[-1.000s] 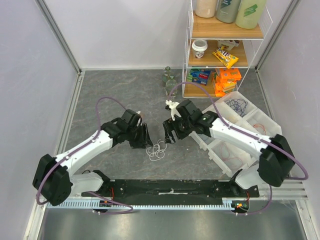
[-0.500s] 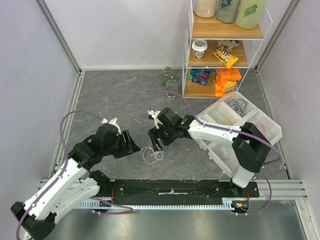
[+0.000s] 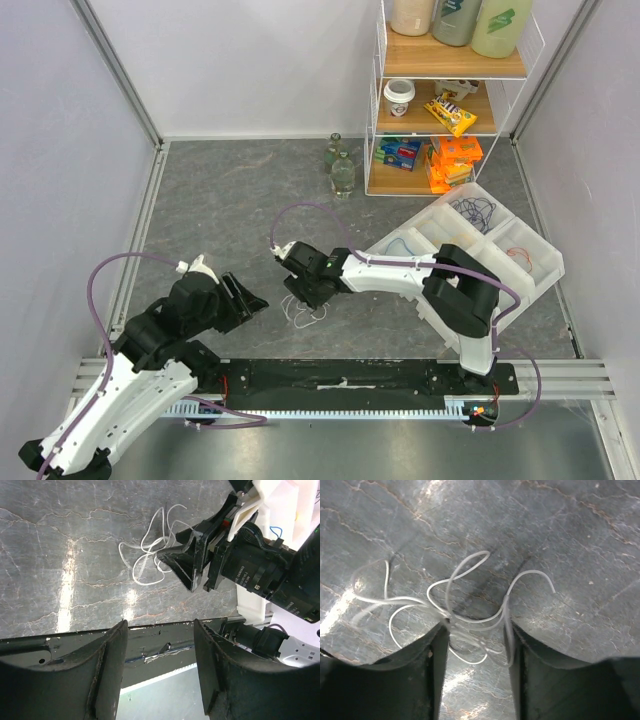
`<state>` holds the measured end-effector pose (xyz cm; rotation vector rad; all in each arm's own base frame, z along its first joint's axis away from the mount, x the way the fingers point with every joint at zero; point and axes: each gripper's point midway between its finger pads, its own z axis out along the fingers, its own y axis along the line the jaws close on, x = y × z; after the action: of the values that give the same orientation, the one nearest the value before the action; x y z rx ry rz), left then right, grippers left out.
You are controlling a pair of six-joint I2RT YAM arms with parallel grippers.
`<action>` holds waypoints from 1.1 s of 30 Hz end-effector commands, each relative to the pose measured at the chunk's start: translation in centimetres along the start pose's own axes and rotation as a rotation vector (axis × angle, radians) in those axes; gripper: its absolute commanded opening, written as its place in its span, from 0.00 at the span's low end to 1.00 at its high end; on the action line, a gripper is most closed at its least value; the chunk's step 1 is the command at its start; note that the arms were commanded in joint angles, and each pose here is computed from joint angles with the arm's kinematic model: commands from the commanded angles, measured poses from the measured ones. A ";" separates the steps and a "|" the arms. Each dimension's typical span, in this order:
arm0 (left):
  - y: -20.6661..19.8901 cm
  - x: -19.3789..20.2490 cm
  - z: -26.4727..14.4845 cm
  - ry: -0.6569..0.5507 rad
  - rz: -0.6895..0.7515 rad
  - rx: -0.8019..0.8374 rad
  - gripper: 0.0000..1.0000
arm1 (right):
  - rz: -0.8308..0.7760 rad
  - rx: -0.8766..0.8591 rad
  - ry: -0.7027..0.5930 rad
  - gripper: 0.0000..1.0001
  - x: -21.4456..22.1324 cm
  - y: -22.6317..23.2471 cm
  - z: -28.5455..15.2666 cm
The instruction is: Untangle the cables
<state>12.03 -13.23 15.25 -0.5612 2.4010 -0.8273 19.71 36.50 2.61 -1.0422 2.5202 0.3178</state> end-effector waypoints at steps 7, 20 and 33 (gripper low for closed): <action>-1.5 -1.2 0.7 -0.022 -0.025 -0.001 0.61 | -0.008 0.112 -0.183 0.00 -5.8 -2.4 -5.2; -3.7 -1.4 3.3 0.047 0.087 0.003 0.61 | 0.292 0.375 -0.674 0.00 -8.7 -15.0 -27.0; -6.3 -1.7 5.0 0.118 0.188 0.030 0.61 | 0.738 1.301 -0.644 0.00 8.0 -30.4 -40.1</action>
<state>16.03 -17.60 13.61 -0.4116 2.5778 -0.7584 26.63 2.05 35.98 0.3040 1.7340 -0.3454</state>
